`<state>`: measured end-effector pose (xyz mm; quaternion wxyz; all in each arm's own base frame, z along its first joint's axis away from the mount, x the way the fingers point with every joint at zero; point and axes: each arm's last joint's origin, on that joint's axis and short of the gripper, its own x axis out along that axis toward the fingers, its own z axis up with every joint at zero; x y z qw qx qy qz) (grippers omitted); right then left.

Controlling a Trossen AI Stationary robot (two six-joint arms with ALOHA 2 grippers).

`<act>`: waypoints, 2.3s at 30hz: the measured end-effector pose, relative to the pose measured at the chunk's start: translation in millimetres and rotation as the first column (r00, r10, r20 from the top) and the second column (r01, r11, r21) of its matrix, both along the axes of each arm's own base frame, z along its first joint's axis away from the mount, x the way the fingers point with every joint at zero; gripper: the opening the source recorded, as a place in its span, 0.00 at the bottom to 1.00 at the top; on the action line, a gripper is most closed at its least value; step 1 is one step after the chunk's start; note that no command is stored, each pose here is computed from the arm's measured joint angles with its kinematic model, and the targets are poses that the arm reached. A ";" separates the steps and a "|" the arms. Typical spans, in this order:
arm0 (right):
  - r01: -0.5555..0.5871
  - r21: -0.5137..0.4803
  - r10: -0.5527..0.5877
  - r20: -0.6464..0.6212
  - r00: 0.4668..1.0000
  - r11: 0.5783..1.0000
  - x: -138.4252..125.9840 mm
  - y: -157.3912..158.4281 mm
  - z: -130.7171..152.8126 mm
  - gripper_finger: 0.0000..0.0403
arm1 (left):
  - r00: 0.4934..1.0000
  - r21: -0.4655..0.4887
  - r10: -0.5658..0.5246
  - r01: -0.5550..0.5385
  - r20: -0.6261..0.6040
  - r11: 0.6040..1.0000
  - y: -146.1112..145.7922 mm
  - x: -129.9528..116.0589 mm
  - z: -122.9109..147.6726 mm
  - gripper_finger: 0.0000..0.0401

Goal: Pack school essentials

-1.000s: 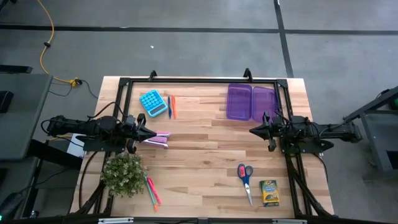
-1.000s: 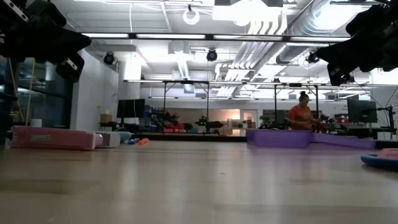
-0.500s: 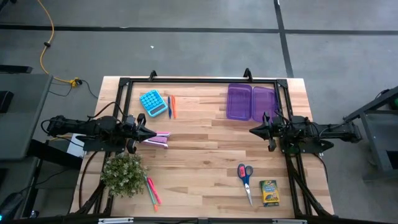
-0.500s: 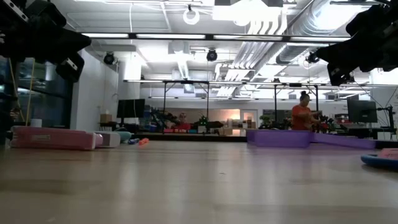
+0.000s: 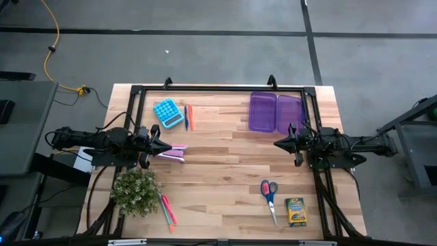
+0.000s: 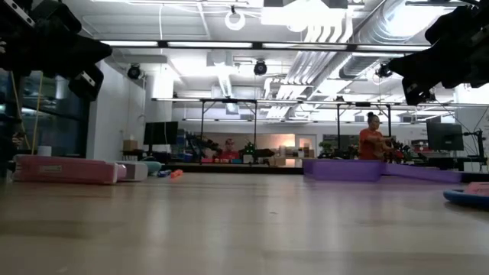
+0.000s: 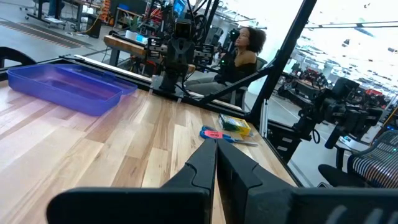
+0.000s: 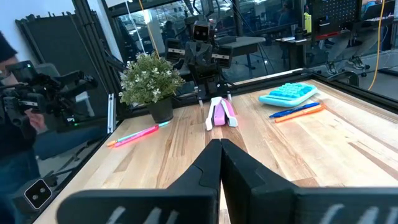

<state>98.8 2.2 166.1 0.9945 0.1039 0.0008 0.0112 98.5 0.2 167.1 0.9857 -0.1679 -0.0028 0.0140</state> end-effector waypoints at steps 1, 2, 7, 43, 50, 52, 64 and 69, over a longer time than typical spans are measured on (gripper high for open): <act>0.000 0.000 0.000 0.000 1.000 1.000 0.0 0.0 0.0 0.00 | 1.000 0.000 0.000 0.000 0.000 1.000 0.0 0.0 0.0 0.01; 0.000 0.000 0.000 0.000 1.000 1.000 0.0 0.0 0.0 0.00 | 1.000 0.000 0.000 0.000 0.000 1.000 0.0 0.0 0.0 0.01; 0.000 0.000 0.000 0.000 1.000 1.000 0.0 0.0 0.0 0.00 | 0.996 -0.130 0.066 -0.058 0.061 0.990 1.9 -0.1 5.6 0.01; 0.000 0.000 0.000 0.000 1.000 1.000 0.0 0.0 0.0 0.00 | 0.974 0.042 0.084 -0.095 0.212 0.995 -2.1 38.9 171.6 0.00; 0.009 0.000 -0.009 0.000 1.000 1.000 0.0 -0.2 0.0 0.00 | 0.969 -0.015 0.106 -0.105 0.221 0.994 -1.3 36.3 172.3 0.00; 0.023 0.012 -0.023 0.007 1.000 1.000 0.0 -0.7 0.7 0.00 | 0.966 -0.037 0.132 -0.127 0.222 0.991 -0.6 36.1 172.4 0.00; 0.046 0.455 -0.311 0.526 0.792 0.889 -17.8 -9.4 53.7 0.00 | 0.950 -0.064 0.227 -0.218 0.213 0.974 2.2 36.1 171.8 0.00; 0.064 0.342 -0.286 0.652 0.702 0.938 -27.7 -8.8 79.0 0.00 | 0.948 -0.065 0.237 -0.228 0.213 0.971 2.5 35.9 171.8 0.00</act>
